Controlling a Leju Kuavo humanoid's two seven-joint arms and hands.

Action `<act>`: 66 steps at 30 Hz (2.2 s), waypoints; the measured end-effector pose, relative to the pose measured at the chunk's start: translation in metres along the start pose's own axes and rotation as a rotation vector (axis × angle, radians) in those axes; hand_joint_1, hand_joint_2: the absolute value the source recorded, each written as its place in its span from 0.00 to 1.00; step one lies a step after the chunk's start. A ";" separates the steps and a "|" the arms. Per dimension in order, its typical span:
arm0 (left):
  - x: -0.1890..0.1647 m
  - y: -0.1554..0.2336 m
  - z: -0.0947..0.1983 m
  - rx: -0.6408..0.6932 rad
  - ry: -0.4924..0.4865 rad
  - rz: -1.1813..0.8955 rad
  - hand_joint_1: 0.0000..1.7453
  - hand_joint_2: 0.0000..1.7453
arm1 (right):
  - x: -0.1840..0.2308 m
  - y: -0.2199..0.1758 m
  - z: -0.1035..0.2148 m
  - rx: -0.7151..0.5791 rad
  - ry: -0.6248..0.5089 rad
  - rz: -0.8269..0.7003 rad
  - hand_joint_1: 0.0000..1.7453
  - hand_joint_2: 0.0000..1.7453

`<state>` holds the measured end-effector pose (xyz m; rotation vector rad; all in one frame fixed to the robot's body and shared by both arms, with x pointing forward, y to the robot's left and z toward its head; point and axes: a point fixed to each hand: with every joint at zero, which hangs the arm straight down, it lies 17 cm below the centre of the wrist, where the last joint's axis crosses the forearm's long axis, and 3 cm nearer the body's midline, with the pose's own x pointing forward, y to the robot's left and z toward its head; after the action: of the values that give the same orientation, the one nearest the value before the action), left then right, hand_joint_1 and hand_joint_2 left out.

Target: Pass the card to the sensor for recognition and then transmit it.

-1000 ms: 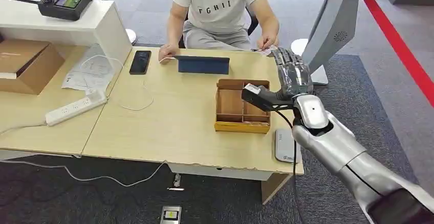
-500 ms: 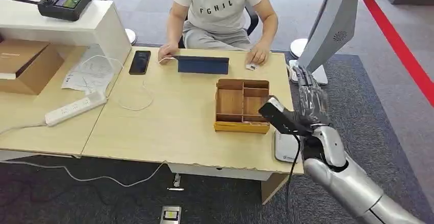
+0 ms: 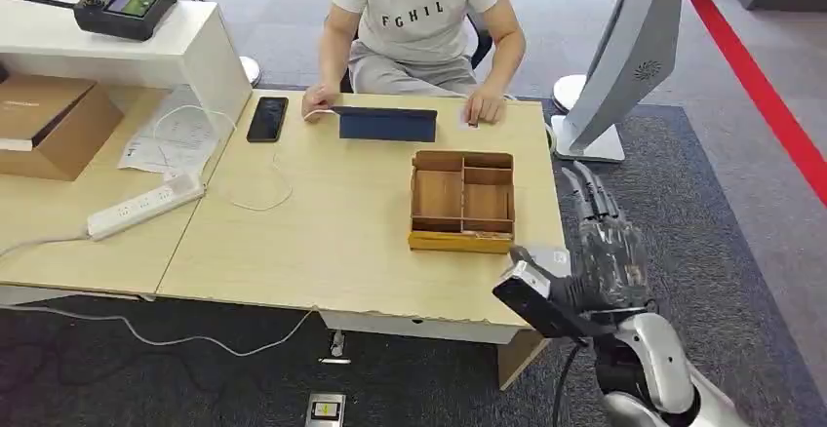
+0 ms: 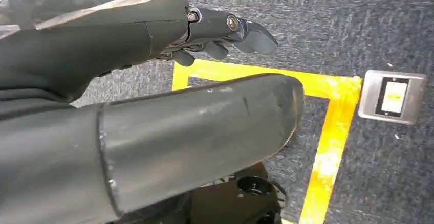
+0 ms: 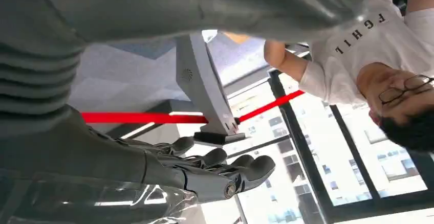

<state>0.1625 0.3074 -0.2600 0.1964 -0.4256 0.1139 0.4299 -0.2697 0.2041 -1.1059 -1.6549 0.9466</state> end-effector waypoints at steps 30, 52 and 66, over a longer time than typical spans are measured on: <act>-0.004 0.000 0.000 -0.007 0.025 0.015 0.00 0.00 | 0.025 0.105 0.000 0.190 0.077 0.060 0.00 1.00; 0.000 -0.001 -0.001 -0.010 0.032 0.005 0.00 0.00 | 0.017 0.128 -0.024 0.226 0.076 0.127 0.00 1.00; -0.001 0.000 -0.001 -0.008 0.036 0.004 0.00 0.00 | 0.007 0.142 -0.036 0.257 0.082 0.172 0.00 1.00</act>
<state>0.1624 0.3080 -0.2613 0.1856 -0.3909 0.1195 0.4990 -0.2160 0.0868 -1.1062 -1.3447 1.1730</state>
